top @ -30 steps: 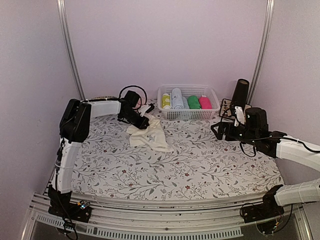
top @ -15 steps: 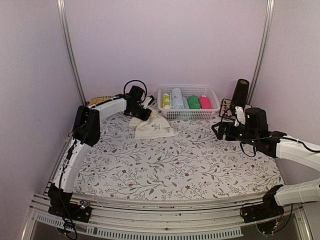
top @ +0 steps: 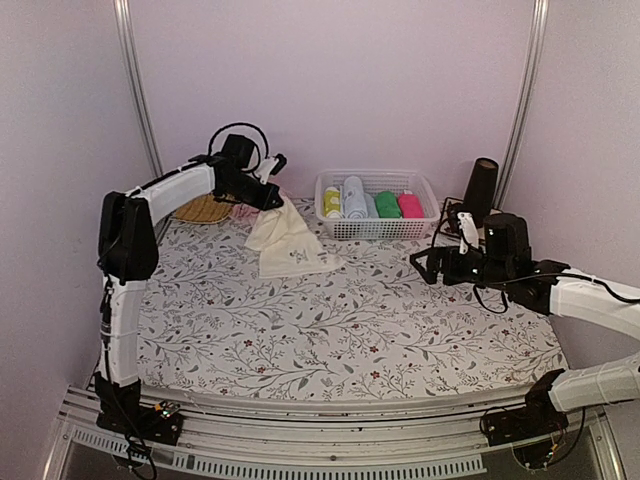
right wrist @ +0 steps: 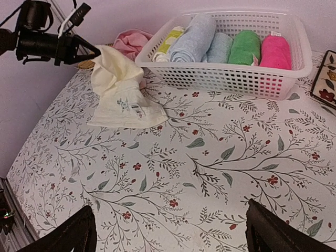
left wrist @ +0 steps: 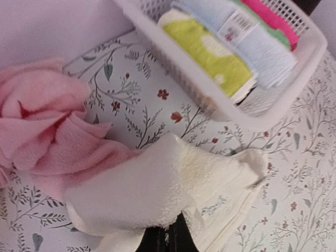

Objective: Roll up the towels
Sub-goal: Pick up the towel from the center of the board, then pass from the left arm to the right

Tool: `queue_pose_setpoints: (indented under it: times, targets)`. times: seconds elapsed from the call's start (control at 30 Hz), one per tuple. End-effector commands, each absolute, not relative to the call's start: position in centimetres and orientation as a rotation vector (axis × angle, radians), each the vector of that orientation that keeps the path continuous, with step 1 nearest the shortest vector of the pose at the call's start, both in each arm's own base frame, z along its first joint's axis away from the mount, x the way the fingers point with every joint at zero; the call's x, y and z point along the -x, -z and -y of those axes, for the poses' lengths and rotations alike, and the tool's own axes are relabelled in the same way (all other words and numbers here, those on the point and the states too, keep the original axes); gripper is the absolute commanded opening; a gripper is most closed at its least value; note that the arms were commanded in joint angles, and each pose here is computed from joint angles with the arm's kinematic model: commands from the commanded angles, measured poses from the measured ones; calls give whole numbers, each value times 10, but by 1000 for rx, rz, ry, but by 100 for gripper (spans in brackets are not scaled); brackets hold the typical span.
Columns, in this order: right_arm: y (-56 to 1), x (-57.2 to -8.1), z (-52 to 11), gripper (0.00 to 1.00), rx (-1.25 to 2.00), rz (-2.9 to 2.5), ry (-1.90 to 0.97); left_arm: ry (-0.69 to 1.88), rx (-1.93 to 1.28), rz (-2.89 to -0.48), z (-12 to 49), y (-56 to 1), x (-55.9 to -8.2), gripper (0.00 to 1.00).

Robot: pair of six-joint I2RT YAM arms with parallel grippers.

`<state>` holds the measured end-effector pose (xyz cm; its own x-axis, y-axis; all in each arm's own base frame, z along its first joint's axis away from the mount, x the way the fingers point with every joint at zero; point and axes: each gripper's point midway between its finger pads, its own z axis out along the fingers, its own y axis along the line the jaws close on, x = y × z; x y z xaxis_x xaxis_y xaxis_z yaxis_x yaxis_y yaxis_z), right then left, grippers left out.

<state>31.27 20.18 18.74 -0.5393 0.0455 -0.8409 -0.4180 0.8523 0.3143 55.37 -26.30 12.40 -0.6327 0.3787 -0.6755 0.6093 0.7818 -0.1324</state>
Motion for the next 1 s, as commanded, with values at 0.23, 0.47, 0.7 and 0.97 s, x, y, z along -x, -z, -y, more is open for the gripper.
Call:
queue_pose_setpoints:
  times: [0.23,0.47,0.7,0.97]
  targets:
    - [-216,-309,-282,99,410,-2003,-817,615,-954,-1924,281,-321,-442,0]
    - [-204,-308,-322,99,551,-1941,-885,762,-1154,-1685,291,-365,-348,0]
    - [-165,-294,-336,99,612,-1916,-978,842,-1213,-1535,290,-389,-293,0]
    - [-146,-248,-362,100,700,-1947,-1350,882,-1247,-1446,286,-395,-262,0]
